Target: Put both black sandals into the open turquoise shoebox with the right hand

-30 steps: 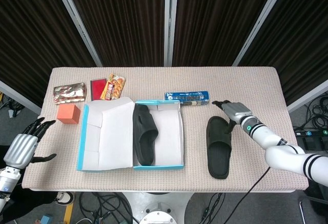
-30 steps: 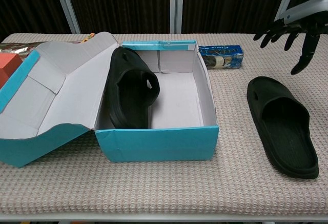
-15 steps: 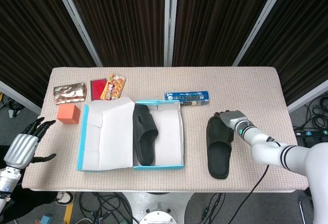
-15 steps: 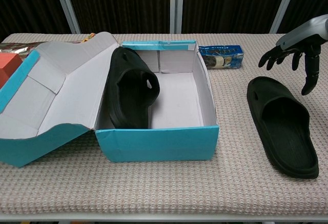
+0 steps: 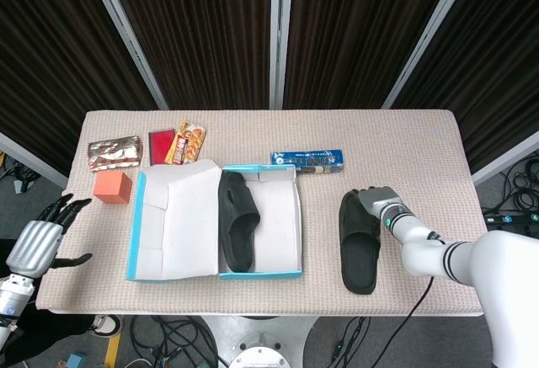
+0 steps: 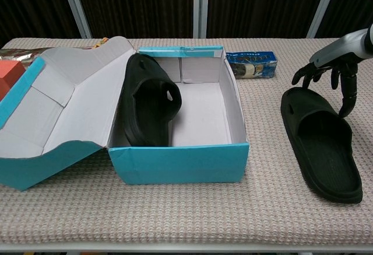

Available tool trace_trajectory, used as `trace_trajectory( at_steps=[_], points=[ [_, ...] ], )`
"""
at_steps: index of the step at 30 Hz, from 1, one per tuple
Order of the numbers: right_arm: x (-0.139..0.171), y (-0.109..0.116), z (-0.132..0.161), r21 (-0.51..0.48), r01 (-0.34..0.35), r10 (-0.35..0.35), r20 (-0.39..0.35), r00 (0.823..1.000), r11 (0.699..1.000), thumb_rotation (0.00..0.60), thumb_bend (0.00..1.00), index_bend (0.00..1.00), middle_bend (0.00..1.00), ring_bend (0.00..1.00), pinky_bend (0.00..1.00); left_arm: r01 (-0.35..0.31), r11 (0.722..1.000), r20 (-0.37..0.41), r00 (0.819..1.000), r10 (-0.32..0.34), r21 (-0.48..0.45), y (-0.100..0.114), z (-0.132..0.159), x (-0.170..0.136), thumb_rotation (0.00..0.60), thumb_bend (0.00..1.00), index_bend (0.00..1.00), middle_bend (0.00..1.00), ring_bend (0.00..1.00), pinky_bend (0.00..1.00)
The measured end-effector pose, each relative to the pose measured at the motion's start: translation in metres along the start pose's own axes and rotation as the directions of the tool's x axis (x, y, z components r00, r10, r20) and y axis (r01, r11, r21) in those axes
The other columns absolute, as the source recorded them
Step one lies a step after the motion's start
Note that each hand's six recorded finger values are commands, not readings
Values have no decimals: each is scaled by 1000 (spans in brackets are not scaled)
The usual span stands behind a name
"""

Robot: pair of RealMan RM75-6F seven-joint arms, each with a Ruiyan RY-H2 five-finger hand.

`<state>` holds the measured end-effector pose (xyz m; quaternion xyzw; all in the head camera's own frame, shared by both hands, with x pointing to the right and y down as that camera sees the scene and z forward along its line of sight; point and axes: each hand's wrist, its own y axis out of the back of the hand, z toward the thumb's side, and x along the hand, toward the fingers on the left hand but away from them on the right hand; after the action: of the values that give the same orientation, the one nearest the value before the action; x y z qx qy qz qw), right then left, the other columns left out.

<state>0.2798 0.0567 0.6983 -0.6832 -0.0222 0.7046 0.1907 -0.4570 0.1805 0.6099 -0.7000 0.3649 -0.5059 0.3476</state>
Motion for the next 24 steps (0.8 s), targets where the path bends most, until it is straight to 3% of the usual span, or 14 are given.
trace_trajectory(
  at_steps=[24],
  points=[
    [-6,-4,14,8,12,-12,22,1000,1000,600,0,116,205,184,355,13,1000,-11,1000,-13,-17,-2,-4,-2,600,0,96,153,41,162]
  ],
)
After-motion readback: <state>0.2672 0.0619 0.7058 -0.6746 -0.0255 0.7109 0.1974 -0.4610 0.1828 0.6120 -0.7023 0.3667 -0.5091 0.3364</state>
